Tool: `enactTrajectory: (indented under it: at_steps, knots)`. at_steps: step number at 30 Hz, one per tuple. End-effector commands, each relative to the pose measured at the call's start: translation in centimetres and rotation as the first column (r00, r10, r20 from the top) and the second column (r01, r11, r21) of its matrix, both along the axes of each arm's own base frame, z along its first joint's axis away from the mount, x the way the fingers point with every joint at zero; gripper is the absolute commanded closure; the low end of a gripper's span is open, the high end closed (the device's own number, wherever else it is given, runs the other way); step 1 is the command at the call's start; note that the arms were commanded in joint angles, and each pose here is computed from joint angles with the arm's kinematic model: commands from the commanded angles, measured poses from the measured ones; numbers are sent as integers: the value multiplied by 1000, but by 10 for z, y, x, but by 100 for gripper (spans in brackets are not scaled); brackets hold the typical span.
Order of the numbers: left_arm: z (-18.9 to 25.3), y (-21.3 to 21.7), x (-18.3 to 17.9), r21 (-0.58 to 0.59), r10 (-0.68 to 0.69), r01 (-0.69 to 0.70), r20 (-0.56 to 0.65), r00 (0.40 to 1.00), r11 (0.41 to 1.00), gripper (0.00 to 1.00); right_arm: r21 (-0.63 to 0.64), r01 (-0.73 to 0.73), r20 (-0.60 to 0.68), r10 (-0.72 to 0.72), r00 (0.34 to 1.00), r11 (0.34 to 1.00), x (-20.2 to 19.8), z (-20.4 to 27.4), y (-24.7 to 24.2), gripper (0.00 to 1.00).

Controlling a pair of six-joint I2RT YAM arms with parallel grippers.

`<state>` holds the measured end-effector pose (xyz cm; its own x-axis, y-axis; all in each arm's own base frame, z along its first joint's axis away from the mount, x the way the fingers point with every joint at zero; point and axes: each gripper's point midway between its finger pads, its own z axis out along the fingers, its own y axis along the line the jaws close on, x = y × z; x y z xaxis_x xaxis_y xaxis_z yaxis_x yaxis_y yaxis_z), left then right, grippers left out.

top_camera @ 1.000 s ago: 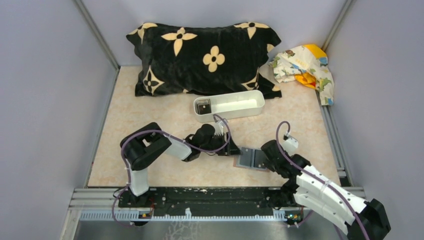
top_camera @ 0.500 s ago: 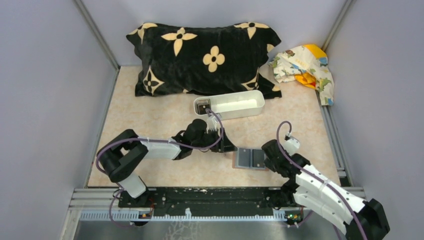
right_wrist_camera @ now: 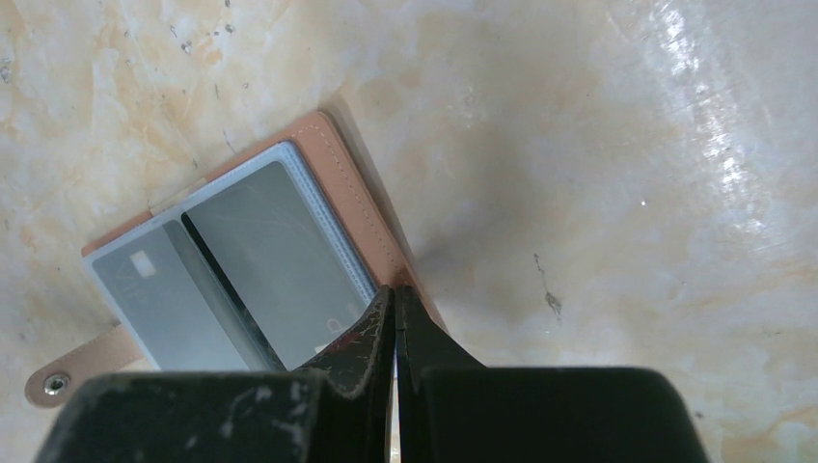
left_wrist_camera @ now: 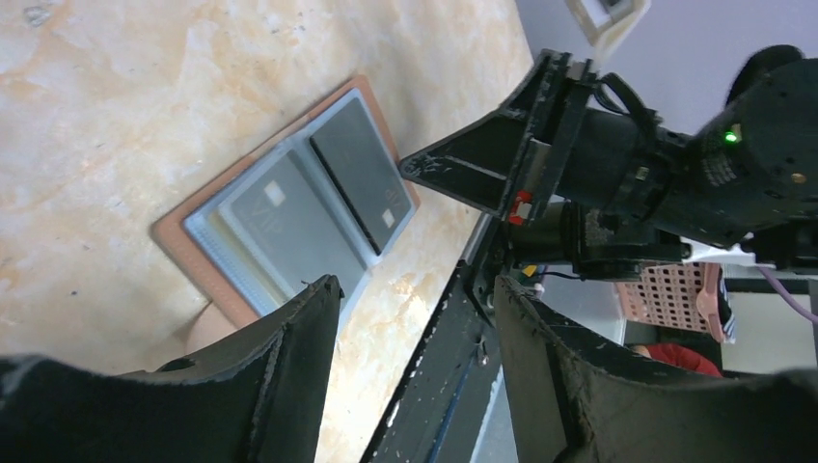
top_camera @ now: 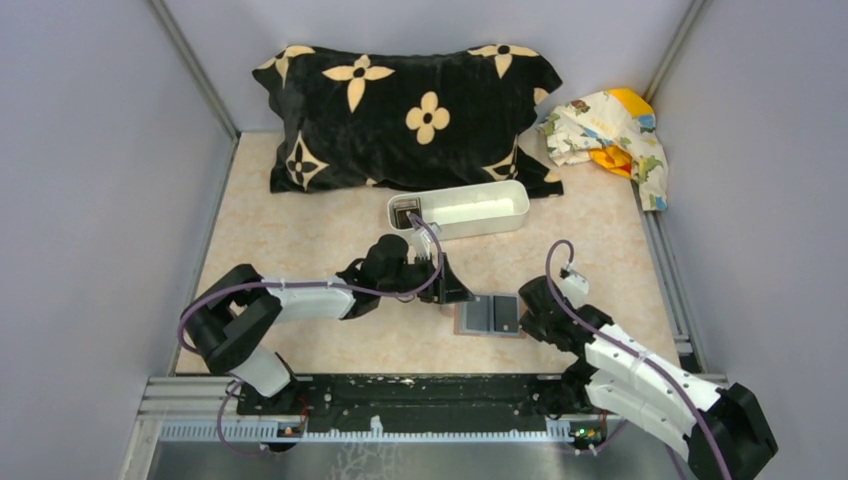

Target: Take the credit cards out of the card holder

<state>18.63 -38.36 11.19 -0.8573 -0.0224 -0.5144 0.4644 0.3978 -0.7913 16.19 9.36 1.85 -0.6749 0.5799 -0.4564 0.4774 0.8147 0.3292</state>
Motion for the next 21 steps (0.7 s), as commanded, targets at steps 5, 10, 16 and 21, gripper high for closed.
enactTrajectory:
  at_steps: [5,10,16,21]
  knots:
    - [41,-11,-12,-183,-95,111,93,991,977,34,101,-37,46,32,998,994,2,3,27,100]
    - [30,-18,-19,-219,-140,146,41,989,965,37,72,-37,78,31,996,997,6,11,26,100]
    - [1,-18,-17,-153,-123,124,18,992,980,37,72,-19,234,2,972,997,22,54,15,100]
    - [-13,-28,-19,-93,-137,139,31,990,986,36,53,-47,283,30,959,998,27,68,15,100]
